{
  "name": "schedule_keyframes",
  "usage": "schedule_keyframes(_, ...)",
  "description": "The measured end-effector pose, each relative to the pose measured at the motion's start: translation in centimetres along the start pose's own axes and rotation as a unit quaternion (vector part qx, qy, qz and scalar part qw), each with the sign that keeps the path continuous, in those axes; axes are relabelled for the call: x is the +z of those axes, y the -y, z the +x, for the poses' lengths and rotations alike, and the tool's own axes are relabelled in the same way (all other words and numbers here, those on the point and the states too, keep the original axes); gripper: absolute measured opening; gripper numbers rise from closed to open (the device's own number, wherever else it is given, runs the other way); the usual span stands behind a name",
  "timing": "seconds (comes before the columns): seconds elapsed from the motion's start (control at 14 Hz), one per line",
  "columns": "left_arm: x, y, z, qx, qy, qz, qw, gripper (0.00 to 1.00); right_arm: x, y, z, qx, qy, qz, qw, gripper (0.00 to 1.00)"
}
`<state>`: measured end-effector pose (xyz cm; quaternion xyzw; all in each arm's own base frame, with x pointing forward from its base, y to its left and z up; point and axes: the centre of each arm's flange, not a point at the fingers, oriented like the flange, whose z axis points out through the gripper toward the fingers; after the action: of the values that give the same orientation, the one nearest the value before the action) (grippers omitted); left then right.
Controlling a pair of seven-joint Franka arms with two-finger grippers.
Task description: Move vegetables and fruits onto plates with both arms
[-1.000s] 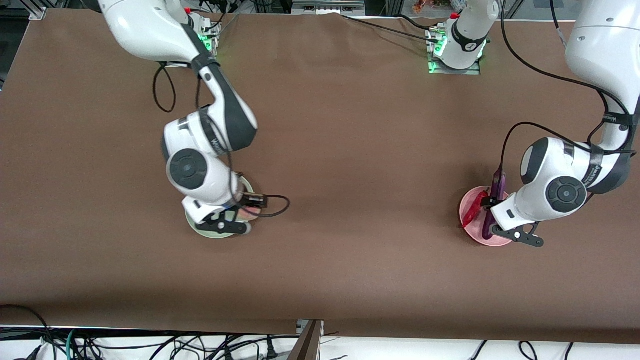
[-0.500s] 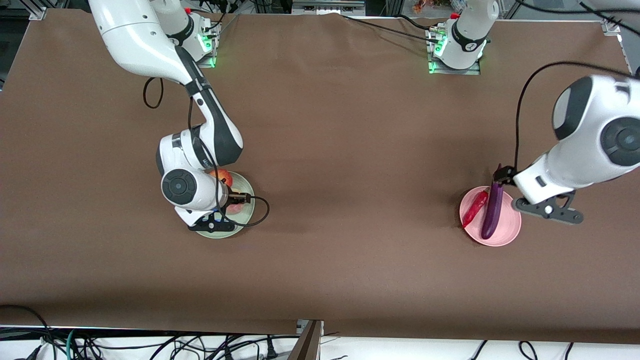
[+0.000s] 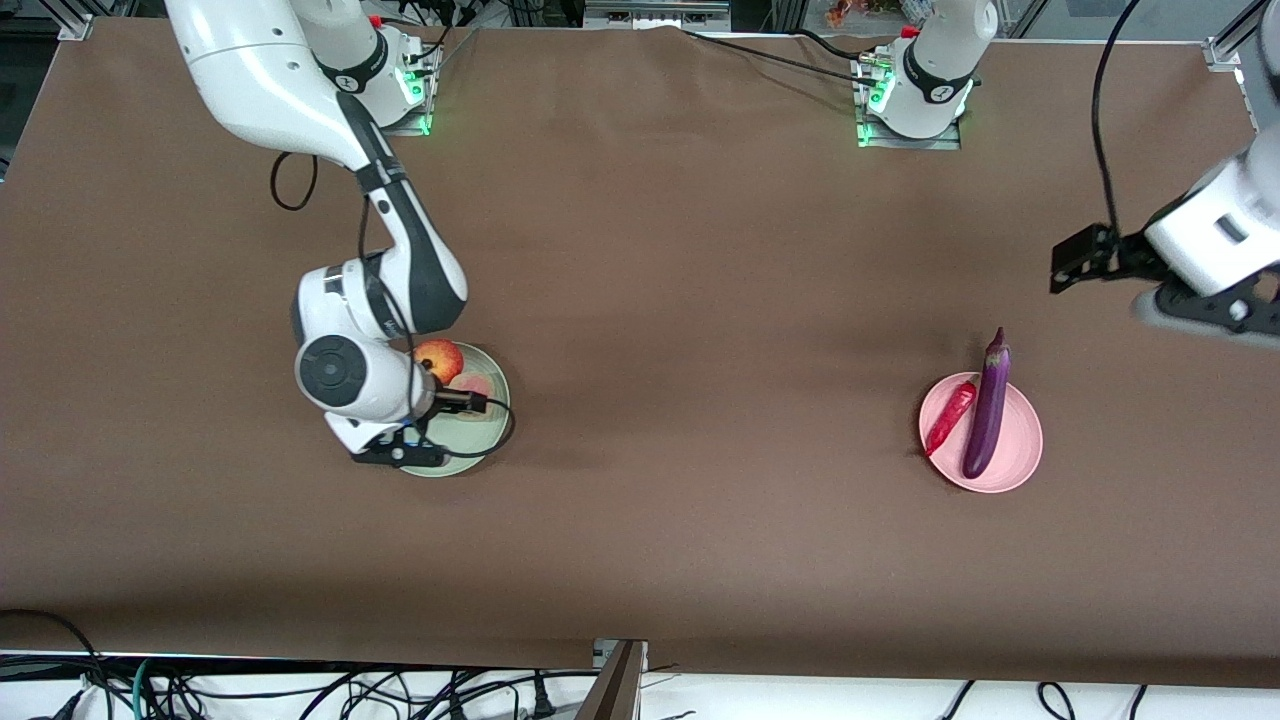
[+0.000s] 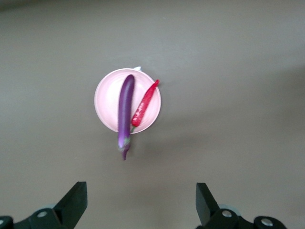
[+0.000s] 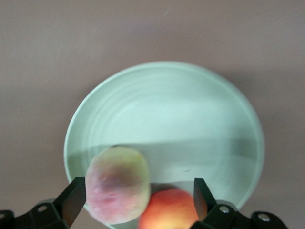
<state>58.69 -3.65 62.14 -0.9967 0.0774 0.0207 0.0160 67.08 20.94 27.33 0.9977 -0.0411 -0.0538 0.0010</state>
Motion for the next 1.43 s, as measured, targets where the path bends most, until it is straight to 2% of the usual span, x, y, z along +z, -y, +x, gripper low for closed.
schedule_keyframes(0.21, 0.8, 0.6, -2.3, -0.026, -0.002, -0.007, 1.000, 1.00, -5.0, -1.1, -0.1, 0.005, -0.010, 0.009, 1.000, 1.00)
schedule_keyframes(0.43, 2.4, -0.7, -3.2, -0.020, 0.007, -0.005, 1.000, 1.00, -13.3, -1.1, -2.4, -0.002, -0.021, 0.020, 1.000, 1.00)
schedule_keyframes(0.64, 2.5, -0.6, -3.4, -0.026, 0.009, -0.004, 1.000, 1.00, -21.9, -3.3, -6.8, 0.000, -0.006, 0.021, 1.000, 1.00)
schedule_keyframes(0.86, 2.4, -0.6, -3.5, -0.027, 0.008, -0.004, 1.000, 1.00, -27.8, -6.1, -10.8, -0.003, 0.010, 0.021, 1.000, 1.00)
schedule_keyframes(1.14, 2.4, -0.2, -3.5, -0.031, 0.008, -0.004, 0.999, 1.00, -32.1, -9.9, -14.0, -0.042, 0.018, 0.024, 0.999, 1.00)
schedule_keyframes(1.43, 2.4, -0.2, -3.5, -0.032, 0.009, -0.005, 0.999, 1.00, -32.5, -14.7, -13.8, -0.066, 0.025, 0.020, 0.997, 1.00)
